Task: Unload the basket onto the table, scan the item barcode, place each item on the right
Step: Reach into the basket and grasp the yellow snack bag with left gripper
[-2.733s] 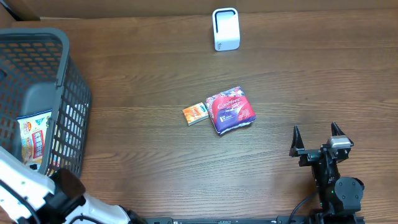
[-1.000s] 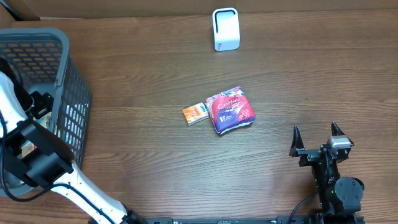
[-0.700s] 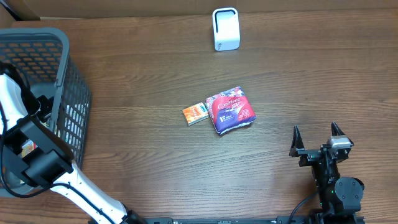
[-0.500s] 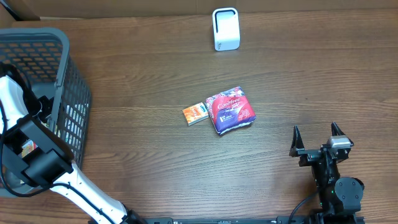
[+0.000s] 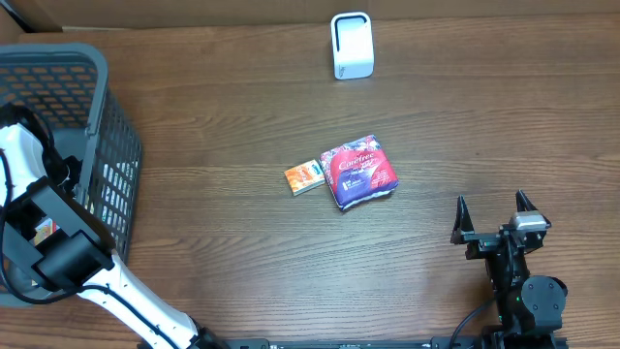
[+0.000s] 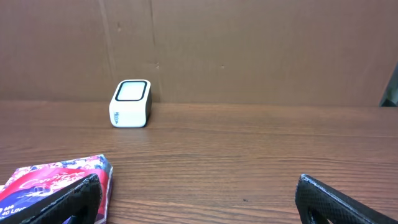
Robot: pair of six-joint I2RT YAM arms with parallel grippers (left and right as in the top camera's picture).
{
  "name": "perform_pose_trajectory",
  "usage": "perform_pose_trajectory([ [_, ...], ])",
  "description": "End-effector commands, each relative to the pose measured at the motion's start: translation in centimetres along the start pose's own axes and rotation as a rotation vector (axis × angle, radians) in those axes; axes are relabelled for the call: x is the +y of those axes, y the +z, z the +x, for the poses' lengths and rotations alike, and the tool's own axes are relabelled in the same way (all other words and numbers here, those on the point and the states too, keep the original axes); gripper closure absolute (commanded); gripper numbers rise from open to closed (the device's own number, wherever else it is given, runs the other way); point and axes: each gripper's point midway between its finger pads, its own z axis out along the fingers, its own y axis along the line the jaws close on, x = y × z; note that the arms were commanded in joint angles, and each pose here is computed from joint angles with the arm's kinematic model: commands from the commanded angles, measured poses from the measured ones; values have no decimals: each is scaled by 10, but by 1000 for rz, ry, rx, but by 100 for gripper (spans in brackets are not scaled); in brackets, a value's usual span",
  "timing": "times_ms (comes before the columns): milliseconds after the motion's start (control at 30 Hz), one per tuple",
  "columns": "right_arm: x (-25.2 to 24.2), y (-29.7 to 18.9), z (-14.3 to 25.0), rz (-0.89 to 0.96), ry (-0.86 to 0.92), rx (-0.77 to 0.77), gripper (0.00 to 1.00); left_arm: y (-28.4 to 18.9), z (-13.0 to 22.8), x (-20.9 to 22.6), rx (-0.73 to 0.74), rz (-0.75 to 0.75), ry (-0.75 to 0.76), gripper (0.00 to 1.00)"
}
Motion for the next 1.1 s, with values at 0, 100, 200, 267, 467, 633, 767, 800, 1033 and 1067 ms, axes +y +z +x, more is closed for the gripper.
perform_pose_trajectory([
  [0,-2,0,2,12,-4,-3,0,11,7,0,33,-15,24,22],
  [100,-2,0,2,12,-4,-3,0,12,9,-1,39,-13,25,31],
  [200,-2,0,2,12,-4,-3,0,13,12,-3,51,-4,28,44],
  [267,-2,0,2,12,-4,-3,0,15,14,-4,60,0,30,70],
  [467,-2,0,2,12,-4,-4,0,13,18,-4,72,1,35,96],
  [633,-2,0,2,12,-4,-3,0,-9,13,1,63,2,27,96],
  [767,-2,0,2,12,-4,-3,0,-54,-3,10,2,16,-54,96],
  [800,-2,0,2,12,-4,-3,0,-61,-6,10,-9,25,-64,96],
  [1033,-2,0,2,12,-4,-3,0,-183,-26,6,-238,251,-113,96],
  [1067,-2,0,2,12,-4,-3,0,-198,-26,6,-271,279,-115,96],
])
